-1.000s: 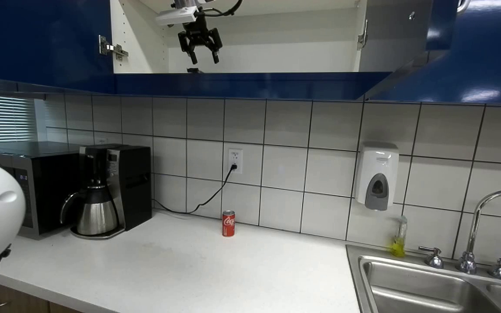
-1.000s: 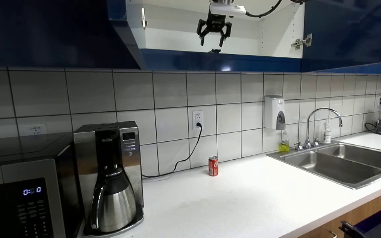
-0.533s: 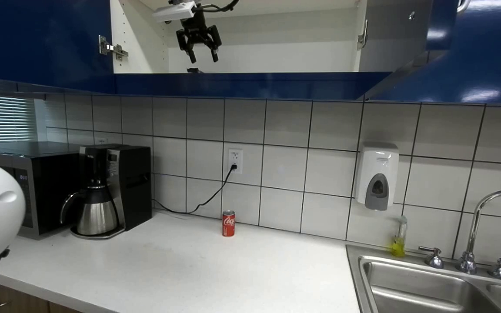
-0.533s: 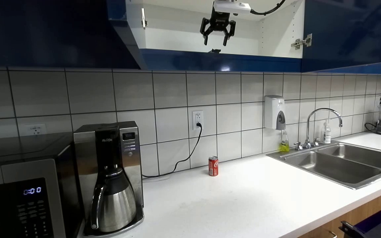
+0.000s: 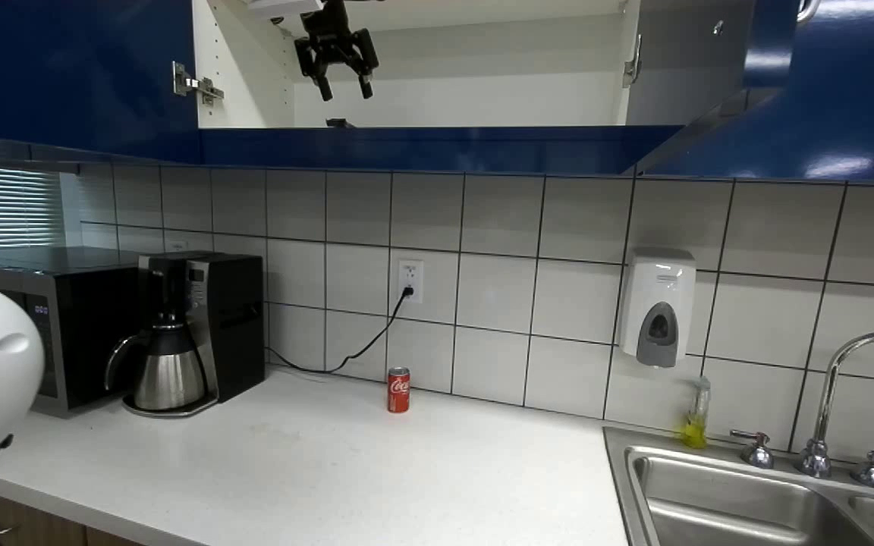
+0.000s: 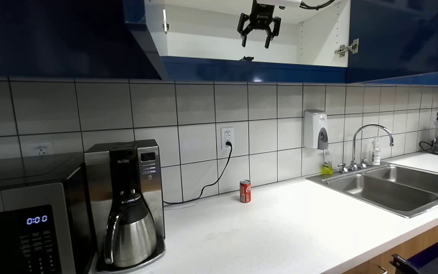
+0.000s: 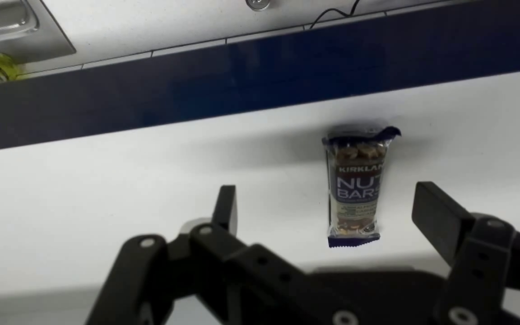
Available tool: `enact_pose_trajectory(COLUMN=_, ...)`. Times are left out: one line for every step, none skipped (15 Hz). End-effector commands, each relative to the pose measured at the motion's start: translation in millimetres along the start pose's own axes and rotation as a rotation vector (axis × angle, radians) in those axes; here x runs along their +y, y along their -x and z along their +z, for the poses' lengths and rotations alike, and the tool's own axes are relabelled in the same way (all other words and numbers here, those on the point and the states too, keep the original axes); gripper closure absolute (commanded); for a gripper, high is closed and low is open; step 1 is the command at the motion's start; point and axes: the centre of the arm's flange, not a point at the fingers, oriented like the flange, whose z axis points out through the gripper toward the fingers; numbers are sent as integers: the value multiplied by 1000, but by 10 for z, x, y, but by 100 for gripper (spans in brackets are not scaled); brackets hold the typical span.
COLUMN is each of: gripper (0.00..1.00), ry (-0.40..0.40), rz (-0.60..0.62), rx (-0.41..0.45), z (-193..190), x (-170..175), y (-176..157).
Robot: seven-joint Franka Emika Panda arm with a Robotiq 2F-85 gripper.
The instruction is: Put the candy bar into the cupboard
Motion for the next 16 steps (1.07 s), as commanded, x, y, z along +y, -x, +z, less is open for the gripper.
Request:
enact_pose_trajectory(gripper=0, ry=-15, rz=1, rx=-5, z=-198, x=129, y=395)
enact_pose_trajectory(gripper=0, ry=-15, rz=2, rx=-10, z=-239, x=154, y=465)
enact_pose_trajectory(gripper=0, ry=-12, rz=3, rx=-18, z=-276, x=181, y=549)
enact_pose_trajectory(gripper=0, ry=-12, rz=3, rx=-24, z=-302, x=201, y=620)
enact_pose_trajectory(gripper=0, ry=-10, rz=1, rx=-33, z=-333, x=219, y=715)
enact_pose_trajectory(gripper=0, ry=-12, rz=-3, rx=-42, z=-348, x=243, y=799)
enact_pose_trajectory(gripper=0, ry=-9, rz=-8, rx=-52, z=-361, x=259, y=901)
enact_pose_trajectory(gripper=0, ry=-9, rz=-12, rx=-68, z=-362, x=282, y=1000)
enact_pose_trajectory(gripper=0, ry=-12, rz=-16, rx=-78, z=-361, x=309, y=1103)
enact_pose_trajectory(gripper=0, ry=-13, rz=-19, rx=-92, z=-354, x=330, y=1202)
enact_pose_trajectory(gripper=0, ry=-8, rz=-18, rx=-107, z=-329, x=353, y=1301)
enact_pose_trajectory(gripper=0, ry=-6, rz=-24, rx=-126, z=-297, x=375, y=1401)
enact_pose_trajectory(gripper=0, ry=-4, rz=-27, rx=-139, z=-257, x=400, y=1508)
enact_pose_trajectory(gripper=0, ry=-10, rz=-36, rx=-152, z=-200, x=424, y=1619)
enact_pose_trajectory(gripper=0, ry=-8, rz=-44, rx=-170, z=-133, x=432, y=1725)
enact_pose_trajectory(gripper=0, ry=-9, rz=-47, rx=-194, z=-65, x=446, y=1818)
